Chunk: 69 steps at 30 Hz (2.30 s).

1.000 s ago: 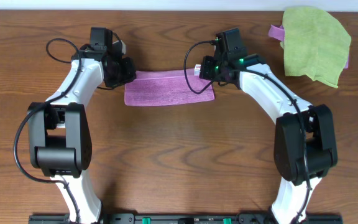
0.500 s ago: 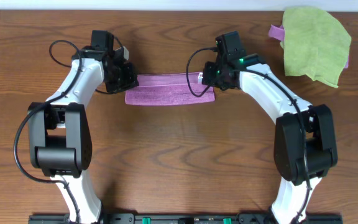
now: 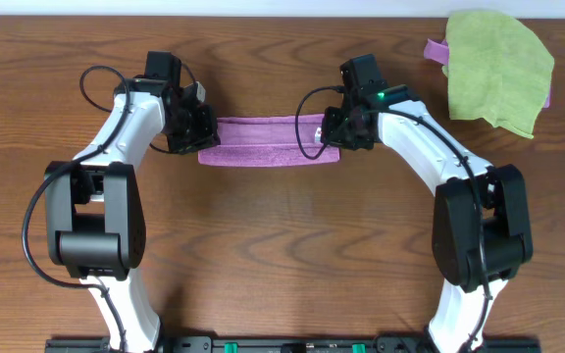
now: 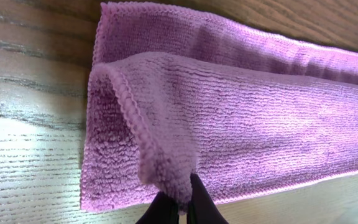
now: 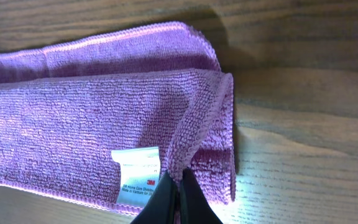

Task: Fold the cloth
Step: 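Lower the folded edge onto the top edge and press it flat, then release the cloth and pull both grippers outward to the sides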

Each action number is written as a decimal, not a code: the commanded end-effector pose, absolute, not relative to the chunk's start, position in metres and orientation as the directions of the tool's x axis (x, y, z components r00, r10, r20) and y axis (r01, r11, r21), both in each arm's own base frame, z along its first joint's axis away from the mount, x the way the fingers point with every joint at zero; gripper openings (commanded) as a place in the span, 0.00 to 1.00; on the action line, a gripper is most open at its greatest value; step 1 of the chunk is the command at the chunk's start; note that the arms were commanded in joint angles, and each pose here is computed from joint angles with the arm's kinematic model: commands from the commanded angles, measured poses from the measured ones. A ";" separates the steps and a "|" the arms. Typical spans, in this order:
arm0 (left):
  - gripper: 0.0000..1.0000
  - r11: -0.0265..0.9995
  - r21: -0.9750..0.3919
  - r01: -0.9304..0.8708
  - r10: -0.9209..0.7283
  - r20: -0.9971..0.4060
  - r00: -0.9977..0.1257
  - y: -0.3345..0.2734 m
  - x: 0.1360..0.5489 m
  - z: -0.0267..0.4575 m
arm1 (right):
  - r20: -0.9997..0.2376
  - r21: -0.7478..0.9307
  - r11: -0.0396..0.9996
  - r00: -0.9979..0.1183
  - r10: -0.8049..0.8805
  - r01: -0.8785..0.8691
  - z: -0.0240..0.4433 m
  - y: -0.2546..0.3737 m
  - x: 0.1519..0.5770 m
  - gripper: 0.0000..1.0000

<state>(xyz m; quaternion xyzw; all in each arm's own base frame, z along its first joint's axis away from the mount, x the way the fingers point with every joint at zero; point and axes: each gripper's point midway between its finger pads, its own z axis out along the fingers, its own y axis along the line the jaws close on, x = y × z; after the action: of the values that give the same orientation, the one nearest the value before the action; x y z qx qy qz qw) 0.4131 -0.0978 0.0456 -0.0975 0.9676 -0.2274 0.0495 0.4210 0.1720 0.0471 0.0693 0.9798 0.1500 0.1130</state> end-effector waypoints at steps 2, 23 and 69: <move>0.06 0.916 -0.342 -0.211 -0.252 -0.079 -0.964 -0.070 0.420 0.038 | -0.227 0.221 0.963 -0.952 0.206 0.156 0.042 0.142 0.430 0.01; 0.60 0.919 -0.313 -0.241 -0.254 0.001 -0.967 -0.070 0.400 0.035 | -0.143 0.192 0.966 -0.969 0.202 0.173 0.037 0.137 0.409 0.25; 0.95 0.912 -0.306 -0.275 -0.376 -0.350 -0.858 -0.011 0.283 0.150 | -0.368 0.316 0.943 -0.903 0.223 0.104 0.103 0.112 0.306 0.99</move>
<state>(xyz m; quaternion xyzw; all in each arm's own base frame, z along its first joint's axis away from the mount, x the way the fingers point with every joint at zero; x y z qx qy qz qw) 0.2881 -0.0131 0.1602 -0.1629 0.9543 -0.1301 0.2143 0.3167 0.1104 0.1195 0.0685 0.9637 0.1318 0.2218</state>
